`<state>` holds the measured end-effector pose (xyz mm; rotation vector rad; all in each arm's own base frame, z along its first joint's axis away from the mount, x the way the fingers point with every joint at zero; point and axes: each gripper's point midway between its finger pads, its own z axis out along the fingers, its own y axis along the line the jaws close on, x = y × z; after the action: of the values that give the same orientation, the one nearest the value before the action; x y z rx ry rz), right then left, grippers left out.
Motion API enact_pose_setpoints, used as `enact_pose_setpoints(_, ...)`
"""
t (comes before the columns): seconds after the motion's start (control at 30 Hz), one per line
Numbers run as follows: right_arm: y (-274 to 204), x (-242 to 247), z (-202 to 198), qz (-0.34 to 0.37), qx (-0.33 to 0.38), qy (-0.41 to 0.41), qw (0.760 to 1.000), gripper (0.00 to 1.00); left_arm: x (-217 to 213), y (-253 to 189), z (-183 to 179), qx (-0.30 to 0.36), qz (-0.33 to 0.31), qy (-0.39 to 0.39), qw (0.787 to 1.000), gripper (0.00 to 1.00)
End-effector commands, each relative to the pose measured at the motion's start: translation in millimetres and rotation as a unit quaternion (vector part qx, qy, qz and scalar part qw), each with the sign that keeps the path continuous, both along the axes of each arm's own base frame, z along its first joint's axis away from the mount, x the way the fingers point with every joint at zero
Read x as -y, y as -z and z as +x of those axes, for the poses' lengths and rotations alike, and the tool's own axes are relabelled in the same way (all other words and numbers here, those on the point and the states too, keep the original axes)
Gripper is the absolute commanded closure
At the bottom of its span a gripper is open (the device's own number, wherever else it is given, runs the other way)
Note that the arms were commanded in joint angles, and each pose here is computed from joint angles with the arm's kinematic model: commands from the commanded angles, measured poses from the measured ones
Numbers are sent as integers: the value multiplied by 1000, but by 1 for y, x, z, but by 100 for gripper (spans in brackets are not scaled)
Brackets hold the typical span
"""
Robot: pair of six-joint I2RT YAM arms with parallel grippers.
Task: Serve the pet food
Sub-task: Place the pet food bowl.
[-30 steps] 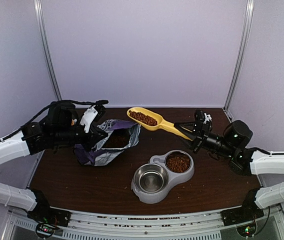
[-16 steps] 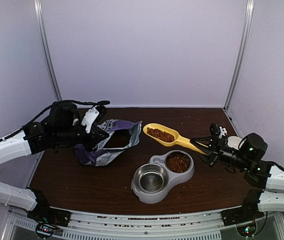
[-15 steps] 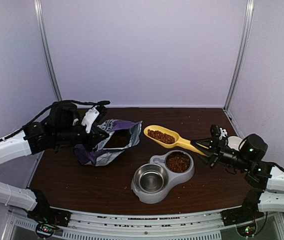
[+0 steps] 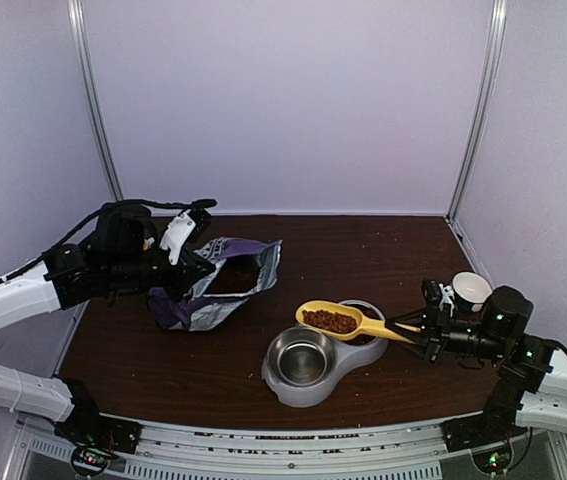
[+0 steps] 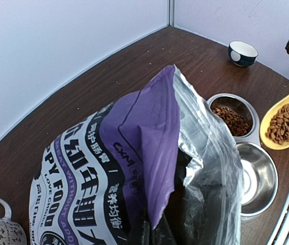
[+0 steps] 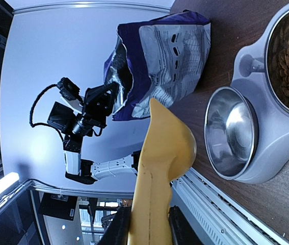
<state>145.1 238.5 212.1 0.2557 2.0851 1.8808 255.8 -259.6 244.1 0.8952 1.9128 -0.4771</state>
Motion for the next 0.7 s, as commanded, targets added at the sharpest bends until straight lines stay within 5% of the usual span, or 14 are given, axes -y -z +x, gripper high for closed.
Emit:
enact_pose_setpoints(0.0, 0, -2, -10, -32, 20, -34, 999, 100, -3, -17, 8, 28, -12, -14, 999, 100)
enact_pose_setpoints(0.4, 7, 4, -24, -165, 34, -88, 982, 100, -4, -17, 8, 31, -9, -18, 999, 100)
enact_pose_setpoints(0.67, -4, 6, -18, -186, 48, -77, 978, 100, -5, -19, 6, 33, -11, -16, 999, 100)
